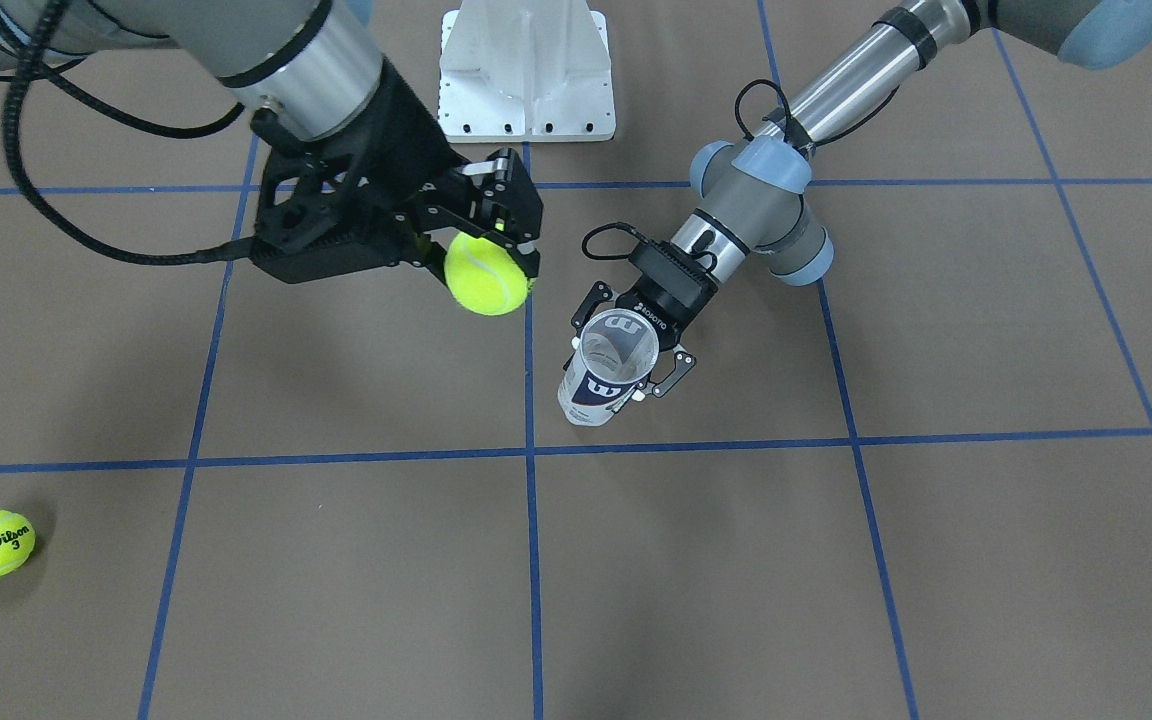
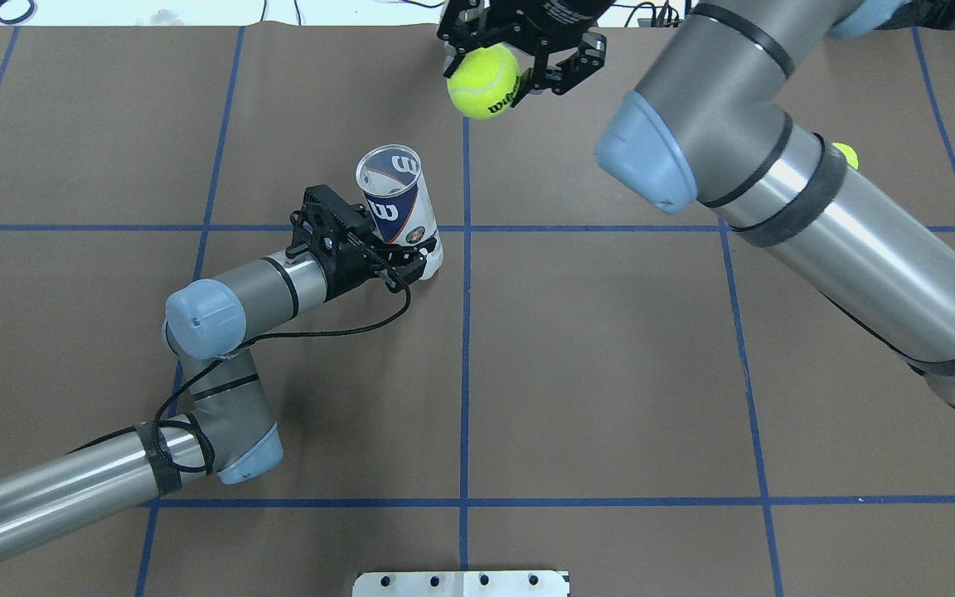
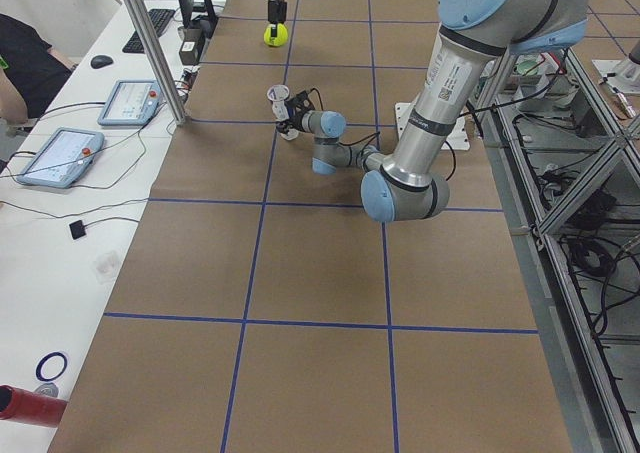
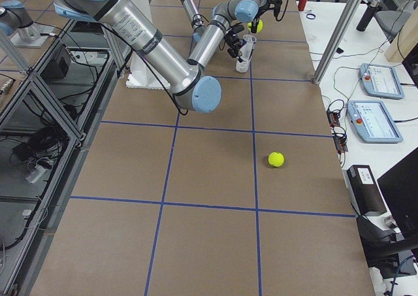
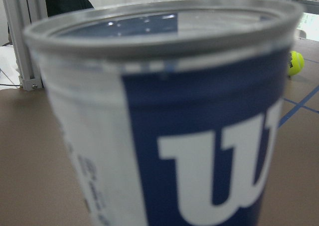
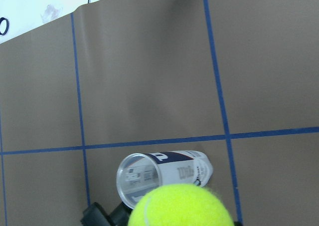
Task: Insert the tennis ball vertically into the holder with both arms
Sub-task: 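Carry the ball with the right gripper over the can's open top, then lower the ball into the can opening with the right gripper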
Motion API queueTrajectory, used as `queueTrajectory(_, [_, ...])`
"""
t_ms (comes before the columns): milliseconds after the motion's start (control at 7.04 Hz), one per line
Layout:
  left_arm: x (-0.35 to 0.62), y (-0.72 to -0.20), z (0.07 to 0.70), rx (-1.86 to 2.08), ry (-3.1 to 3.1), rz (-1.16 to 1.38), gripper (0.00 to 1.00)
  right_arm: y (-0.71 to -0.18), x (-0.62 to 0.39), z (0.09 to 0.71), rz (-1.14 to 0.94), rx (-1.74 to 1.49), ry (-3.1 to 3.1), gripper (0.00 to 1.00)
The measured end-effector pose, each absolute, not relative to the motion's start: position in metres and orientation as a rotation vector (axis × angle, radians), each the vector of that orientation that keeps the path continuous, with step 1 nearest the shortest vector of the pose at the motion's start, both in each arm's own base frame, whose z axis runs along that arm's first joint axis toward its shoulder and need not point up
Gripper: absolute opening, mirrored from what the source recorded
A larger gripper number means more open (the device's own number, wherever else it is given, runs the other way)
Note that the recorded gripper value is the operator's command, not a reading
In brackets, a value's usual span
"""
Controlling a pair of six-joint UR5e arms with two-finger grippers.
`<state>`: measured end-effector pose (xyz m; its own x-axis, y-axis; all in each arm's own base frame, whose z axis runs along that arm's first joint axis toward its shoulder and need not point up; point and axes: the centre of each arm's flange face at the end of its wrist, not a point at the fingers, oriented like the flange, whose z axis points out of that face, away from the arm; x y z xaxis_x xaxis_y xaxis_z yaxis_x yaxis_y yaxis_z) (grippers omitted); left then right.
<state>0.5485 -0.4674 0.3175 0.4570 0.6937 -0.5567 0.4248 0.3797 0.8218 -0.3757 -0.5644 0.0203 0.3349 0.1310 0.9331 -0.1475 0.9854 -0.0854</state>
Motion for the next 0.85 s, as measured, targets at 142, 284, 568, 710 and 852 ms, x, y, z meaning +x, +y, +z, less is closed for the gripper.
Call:
queueTrajectory(142, [0.549,-0.467,0.318,1.241,1.158,0.233,0.75,-0.568,-0.409,0.003,0.189,0.023,-1.193,0.0])
queueTrajectory(284, [0.549,-0.467,0.318,1.241,1.158,0.233,0.75,-0.567,-0.44,-0.005,0.194,0.036,-1.166,0.0])
queueTrajectory(568, [0.549,-0.467,0.318,1.24,1.157,0.233,0.75,-0.558,-0.485,-0.001,0.189,0.044,-1.121,0.0])
queueTrajectory(710, [0.549,-0.467,0.318,1.24,1.157,0.233,0.75,-0.554,-0.5,0.003,0.188,0.049,-1.105,0.0])
queueTrajectory(852, [0.549,-0.468,0.318,1.24,1.157,0.233,0.75,-0.553,-0.508,0.008,0.189,0.051,-1.092,0.0])
